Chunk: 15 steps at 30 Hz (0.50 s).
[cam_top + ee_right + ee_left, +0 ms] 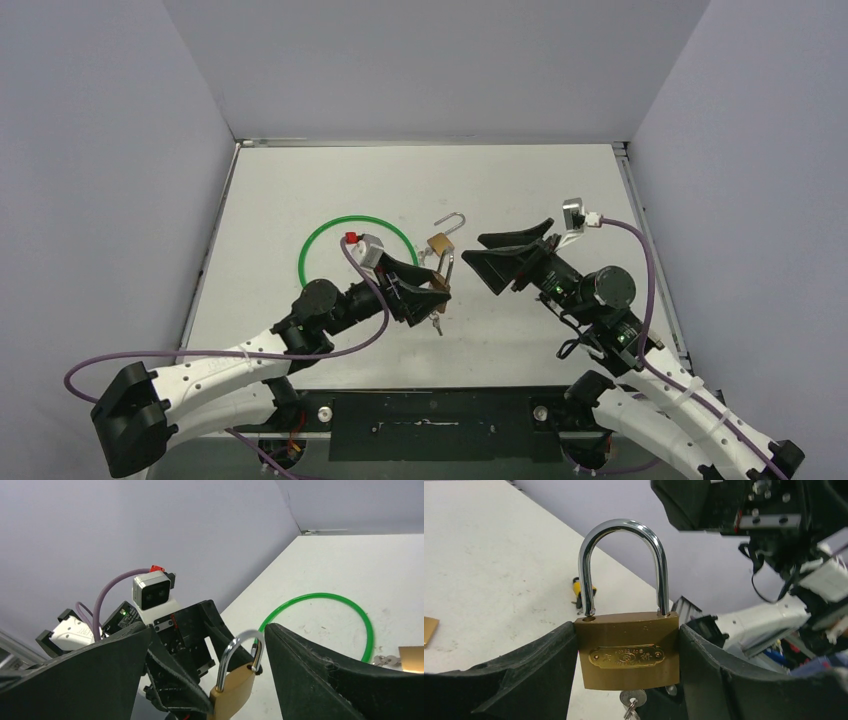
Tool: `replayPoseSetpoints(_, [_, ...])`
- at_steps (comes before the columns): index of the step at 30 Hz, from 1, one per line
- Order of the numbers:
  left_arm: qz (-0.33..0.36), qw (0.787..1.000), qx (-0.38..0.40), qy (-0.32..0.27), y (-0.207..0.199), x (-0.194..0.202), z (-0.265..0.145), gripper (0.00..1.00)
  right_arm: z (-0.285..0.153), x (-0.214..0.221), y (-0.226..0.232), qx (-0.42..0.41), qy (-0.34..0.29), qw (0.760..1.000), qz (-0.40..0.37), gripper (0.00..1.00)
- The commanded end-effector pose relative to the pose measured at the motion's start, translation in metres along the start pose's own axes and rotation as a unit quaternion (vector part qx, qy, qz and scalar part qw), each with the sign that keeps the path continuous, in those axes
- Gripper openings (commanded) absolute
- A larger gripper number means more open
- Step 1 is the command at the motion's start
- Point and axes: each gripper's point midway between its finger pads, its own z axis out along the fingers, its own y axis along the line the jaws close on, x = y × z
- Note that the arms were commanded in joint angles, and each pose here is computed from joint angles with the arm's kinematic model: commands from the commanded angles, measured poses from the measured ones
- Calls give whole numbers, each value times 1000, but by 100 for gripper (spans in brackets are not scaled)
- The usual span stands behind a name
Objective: Unlock with the key
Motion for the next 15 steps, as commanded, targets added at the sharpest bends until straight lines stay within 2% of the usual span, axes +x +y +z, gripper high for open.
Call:
replayPoseSetpoints(1, [81,985,146,-46,-64,-40,-2,0,3,7,2,-2,62,995,-76,87])
replayPoseSetpoints(11, [87,982,161,-38,-66,-33,-3,0,1,39,-7,-2,132,990,-49,88])
replayPoseSetpoints(15, [83,984,152,-39,-62,-33,-1,0,0,55,-16,23,168,985,-10,81])
